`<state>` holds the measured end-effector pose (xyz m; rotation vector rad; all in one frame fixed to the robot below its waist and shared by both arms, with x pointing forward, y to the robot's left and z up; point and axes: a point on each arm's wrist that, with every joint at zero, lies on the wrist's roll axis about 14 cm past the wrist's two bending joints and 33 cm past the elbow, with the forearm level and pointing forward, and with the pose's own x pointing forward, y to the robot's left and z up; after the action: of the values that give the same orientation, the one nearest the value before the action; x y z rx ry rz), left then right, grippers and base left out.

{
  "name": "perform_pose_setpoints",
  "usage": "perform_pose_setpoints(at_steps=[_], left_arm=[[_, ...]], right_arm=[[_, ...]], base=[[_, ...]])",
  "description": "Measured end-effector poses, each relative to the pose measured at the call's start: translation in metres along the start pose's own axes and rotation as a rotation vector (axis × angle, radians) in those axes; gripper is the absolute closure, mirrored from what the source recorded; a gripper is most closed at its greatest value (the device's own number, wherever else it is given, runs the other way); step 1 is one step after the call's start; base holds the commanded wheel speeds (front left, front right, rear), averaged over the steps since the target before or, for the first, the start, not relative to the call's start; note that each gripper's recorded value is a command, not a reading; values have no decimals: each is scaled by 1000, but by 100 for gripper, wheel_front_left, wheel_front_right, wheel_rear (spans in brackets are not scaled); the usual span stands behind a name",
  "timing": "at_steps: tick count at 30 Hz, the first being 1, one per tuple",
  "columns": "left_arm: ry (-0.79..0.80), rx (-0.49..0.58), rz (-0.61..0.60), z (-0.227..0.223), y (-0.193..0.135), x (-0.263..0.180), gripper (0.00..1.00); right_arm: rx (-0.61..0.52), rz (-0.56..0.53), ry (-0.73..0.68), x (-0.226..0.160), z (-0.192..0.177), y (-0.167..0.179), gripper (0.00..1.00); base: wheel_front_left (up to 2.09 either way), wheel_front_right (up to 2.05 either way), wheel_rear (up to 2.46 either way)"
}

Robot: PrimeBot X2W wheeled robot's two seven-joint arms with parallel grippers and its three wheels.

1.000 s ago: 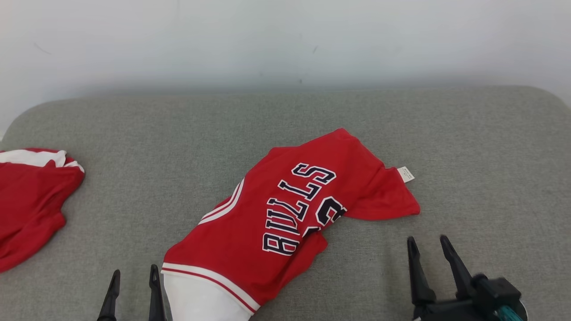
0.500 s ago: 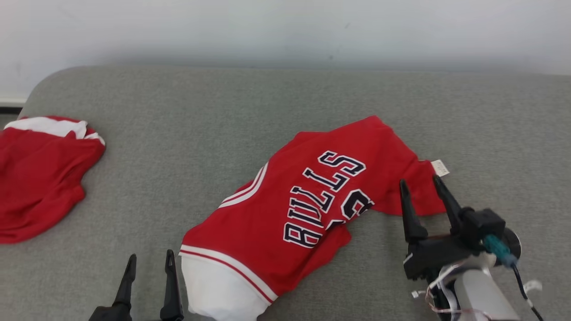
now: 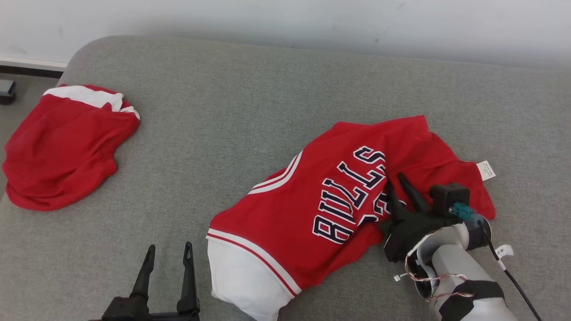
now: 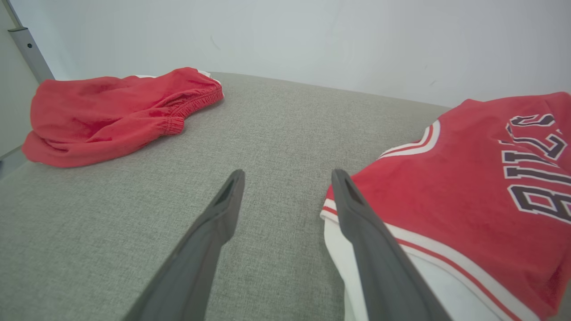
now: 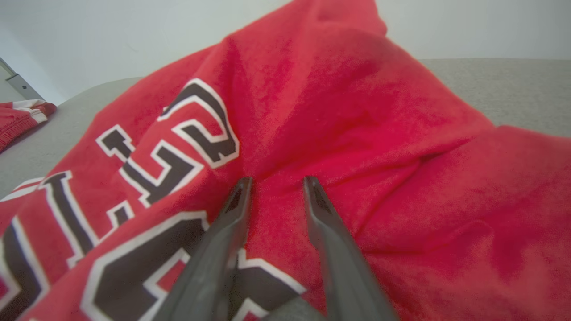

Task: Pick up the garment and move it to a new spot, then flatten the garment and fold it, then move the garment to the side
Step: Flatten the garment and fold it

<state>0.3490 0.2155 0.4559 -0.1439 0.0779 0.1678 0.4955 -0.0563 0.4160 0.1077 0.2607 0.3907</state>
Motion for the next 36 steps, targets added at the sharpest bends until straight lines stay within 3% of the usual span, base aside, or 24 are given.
perform_pose_setpoints(at_steps=[12, 15, 16, 17, 18, 26, 36], left_arm=[[-7, -7, 28, 2, 7, -6, 0], [-9, -13, 30, 3, 7, -9, 0], [-5, -14, 28, 2, 6, -10, 0], [1, -16, 27, 0, 5, -11, 0], [1, -16, 25, 0, 5, -11, 0], [-2, -26, -9, 0, -6, -9, 0], [3, -40, -6, -1, -7, -12, 0]], right_arm=[[-38, 75, -135, 23, 58, 25, 100], [-48, 75, -117, 21, 55, 26, 100], [-51, 70, -111, 20, 53, 25, 74], [-59, 62, -112, 18, 54, 21, 17], [-73, 54, -114, 17, 56, 16, 0], [-184, 29, -111, 11, 71, -8, 0], [-259, 18, 104, 23, 50, -22, 0]], base=[[0, 0, 0], [0, 0, 0], [0, 0, 0], [0, 0, 0], [0, 0, 0], [0, 0, 0], [0, 0, 0]])
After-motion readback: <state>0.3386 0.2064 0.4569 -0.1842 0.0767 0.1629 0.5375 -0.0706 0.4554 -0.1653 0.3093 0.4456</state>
